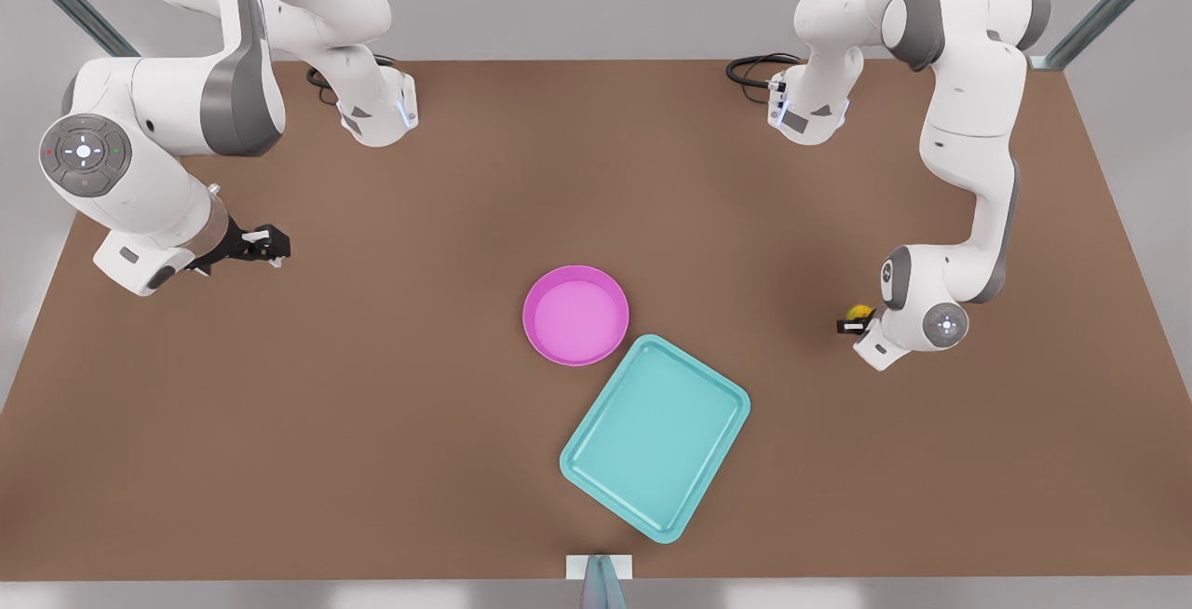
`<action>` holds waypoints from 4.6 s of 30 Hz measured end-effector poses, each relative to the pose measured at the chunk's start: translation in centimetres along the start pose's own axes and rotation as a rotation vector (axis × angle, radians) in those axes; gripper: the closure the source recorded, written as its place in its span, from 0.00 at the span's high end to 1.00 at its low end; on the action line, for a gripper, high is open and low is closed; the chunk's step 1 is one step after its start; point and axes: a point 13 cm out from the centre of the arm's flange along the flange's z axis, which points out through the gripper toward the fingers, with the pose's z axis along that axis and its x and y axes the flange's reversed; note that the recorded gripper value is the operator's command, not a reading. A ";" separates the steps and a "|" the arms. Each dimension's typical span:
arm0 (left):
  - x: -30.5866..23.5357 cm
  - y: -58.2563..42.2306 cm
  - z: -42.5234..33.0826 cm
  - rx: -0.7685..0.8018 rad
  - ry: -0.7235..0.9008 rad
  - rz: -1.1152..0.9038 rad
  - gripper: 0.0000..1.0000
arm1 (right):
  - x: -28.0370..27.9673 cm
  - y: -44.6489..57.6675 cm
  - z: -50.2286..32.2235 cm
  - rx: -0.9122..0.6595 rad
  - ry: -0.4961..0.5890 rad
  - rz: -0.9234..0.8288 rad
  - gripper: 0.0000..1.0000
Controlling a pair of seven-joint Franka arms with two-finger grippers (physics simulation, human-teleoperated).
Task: Place the orange on the plate with the left arm and the plate on the tray with the right arm
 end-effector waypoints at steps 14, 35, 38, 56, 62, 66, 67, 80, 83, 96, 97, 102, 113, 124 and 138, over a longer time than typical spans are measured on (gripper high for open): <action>-2.3 -26.2 -16.1 -0.046 -0.156 0.239 0.64 | -0.1 0.0 0.3 0.000 0.004 -0.001 1.00; 1.7 -44.2 -26.6 0.153 -0.185 -0.135 1.00 | -0.9 3.1 6.9 -0.042 0.127 -0.043 1.00; 0.2 -19.7 -40.4 0.121 -0.238 -0.392 1.00 | -3.4 15.0 15.9 -0.147 0.237 -0.170 1.00; 13.0 -6.9 -47.6 0.115 -0.096 -0.171 1.00 | -5.0 37.4 30.1 -0.367 0.081 -0.043 1.00; 13.7 -7.4 -47.7 0.124 -0.080 -0.100 1.00 | -5.6 38.6 32.9 -0.372 0.084 0.004 1.00; 13.8 -7.5 -47.7 0.124 -0.077 -0.068 1.00 | -5.5 39.4 35.1 -0.364 0.094 0.020 1.00; 13.8 -7.4 -47.6 0.123 -0.074 -0.063 1.00 | -5.5 39.4 35.5 -0.362 0.096 0.026 1.00; 14.3 -7.5 -47.1 0.118 -0.053 -0.002 1.00 | -6.6 41.8 37.6 -0.385 0.089 0.042 0.26; 14.5 -7.7 -47.1 0.118 -0.049 0.010 1.00 | -6.7 41.8 37.5 -0.383 0.086 0.040 0.21; 15.2 -7.6 -47.5 0.117 -0.044 0.032 1.00 | -6.3 41.6 30.6 -0.406 0.064 -0.002 0.21; 15.2 -7.6 -47.5 0.117 -0.044 0.033 1.00 | -6.3 41.5 30.2 -0.407 0.064 -0.004 0.21; 15.5 -7.7 -47.8 0.118 -0.047 0.038 1.00 | -9.6 41.0 24.7 -0.445 -0.013 -0.004 0.21; 13.8 -7.3 -48.3 0.122 -0.106 0.024 1.00 | -17.4 41.6 23.0 -0.519 -0.130 0.043 0.21; 13.5 -7.3 -48.7 0.123 -0.131 0.021 1.00 | -24.4 44.2 23.7 -0.811 -0.144 0.238 0.21; 13.6 -7.3 -48.8 0.123 -0.132 0.019 1.00 | -25.8 48.7 26.8 -0.966 -0.110 0.347 1.00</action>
